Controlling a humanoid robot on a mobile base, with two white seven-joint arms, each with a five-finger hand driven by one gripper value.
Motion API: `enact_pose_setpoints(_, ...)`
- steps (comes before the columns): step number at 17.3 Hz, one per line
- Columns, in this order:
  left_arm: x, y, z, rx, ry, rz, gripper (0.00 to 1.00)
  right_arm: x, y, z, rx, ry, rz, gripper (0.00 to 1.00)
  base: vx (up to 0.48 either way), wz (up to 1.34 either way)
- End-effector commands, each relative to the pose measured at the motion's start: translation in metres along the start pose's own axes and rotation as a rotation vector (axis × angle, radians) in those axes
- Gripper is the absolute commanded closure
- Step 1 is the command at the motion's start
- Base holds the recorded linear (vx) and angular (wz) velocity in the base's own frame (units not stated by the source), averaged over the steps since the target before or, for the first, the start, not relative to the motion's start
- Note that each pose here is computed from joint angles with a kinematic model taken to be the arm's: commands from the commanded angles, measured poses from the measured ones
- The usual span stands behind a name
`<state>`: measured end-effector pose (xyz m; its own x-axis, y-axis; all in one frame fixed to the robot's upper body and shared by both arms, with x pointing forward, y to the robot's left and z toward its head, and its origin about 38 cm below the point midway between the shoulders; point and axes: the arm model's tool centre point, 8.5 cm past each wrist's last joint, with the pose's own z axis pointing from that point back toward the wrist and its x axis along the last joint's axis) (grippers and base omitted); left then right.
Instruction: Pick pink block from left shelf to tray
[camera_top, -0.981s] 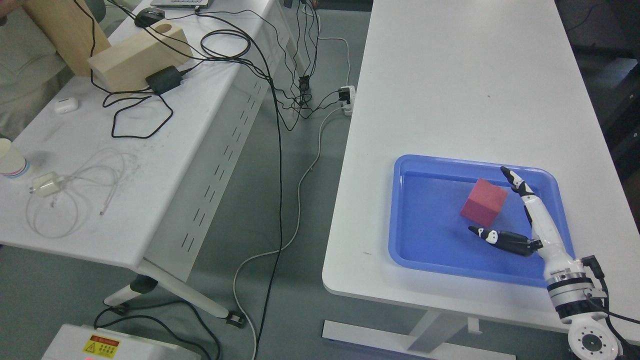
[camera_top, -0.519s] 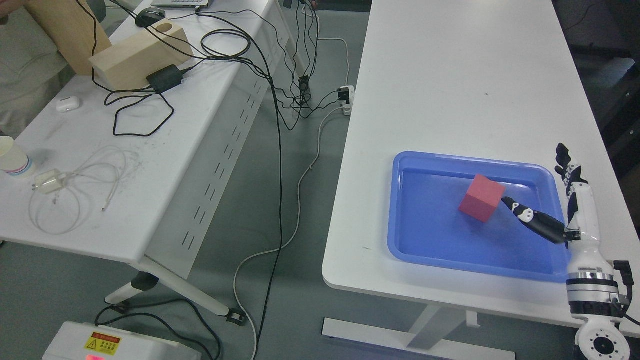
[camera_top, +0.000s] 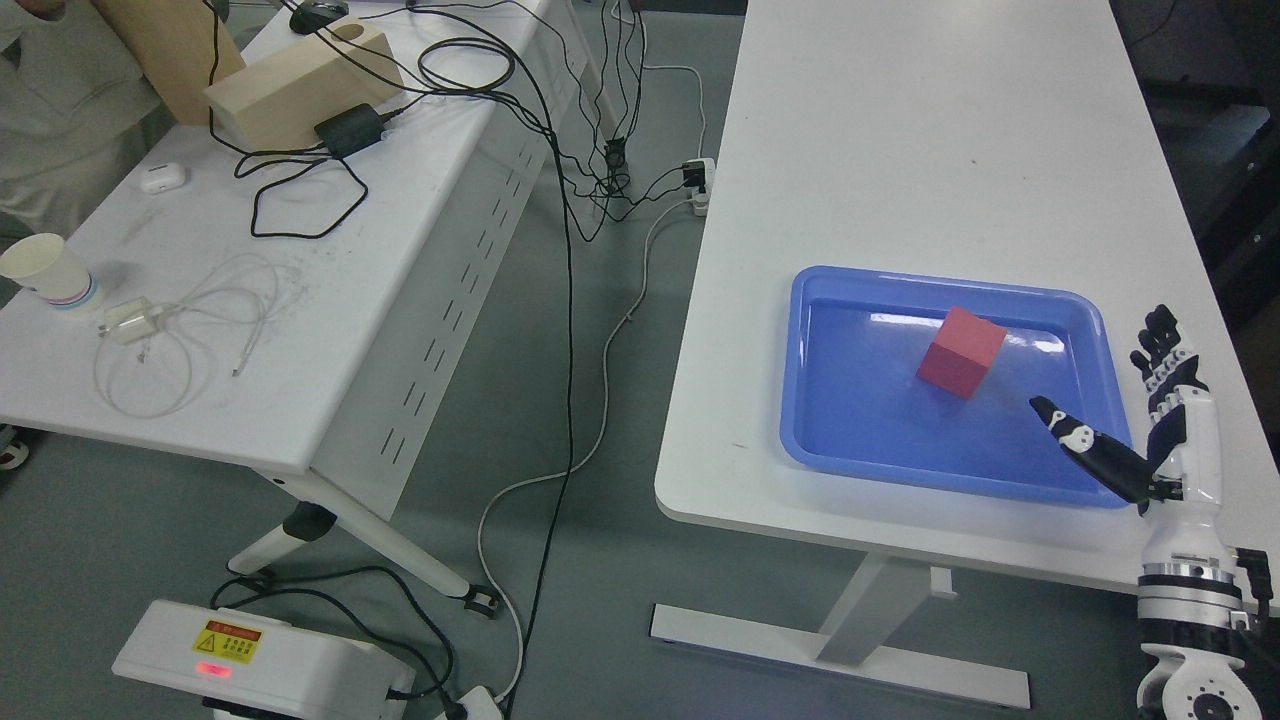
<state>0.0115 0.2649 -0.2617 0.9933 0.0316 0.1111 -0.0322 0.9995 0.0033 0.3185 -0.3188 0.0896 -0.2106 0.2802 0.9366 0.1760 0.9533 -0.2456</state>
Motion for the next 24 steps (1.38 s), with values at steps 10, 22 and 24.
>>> enact_pose_setpoints(10,0.027,0.011,-0.001,0.016,-0.051,-0.006,0.0,-0.032,0.03,0.005,0.129,0.168,-0.065,0.0,-0.115,0.02)
enact_pose_setpoints(22,0.027,0.011,-0.001,0.016,-0.051,-0.006,0.0,-0.033,0.029,0.006,0.123,0.178,-0.066,0.0,-0.088,-0.16)
enact_pose_setpoints(24,0.027,0.011,-0.001,0.016,-0.051,-0.007,0.0,-0.032,0.029,0.005,0.123,0.175,-0.066,0.0,-0.152,-0.05)
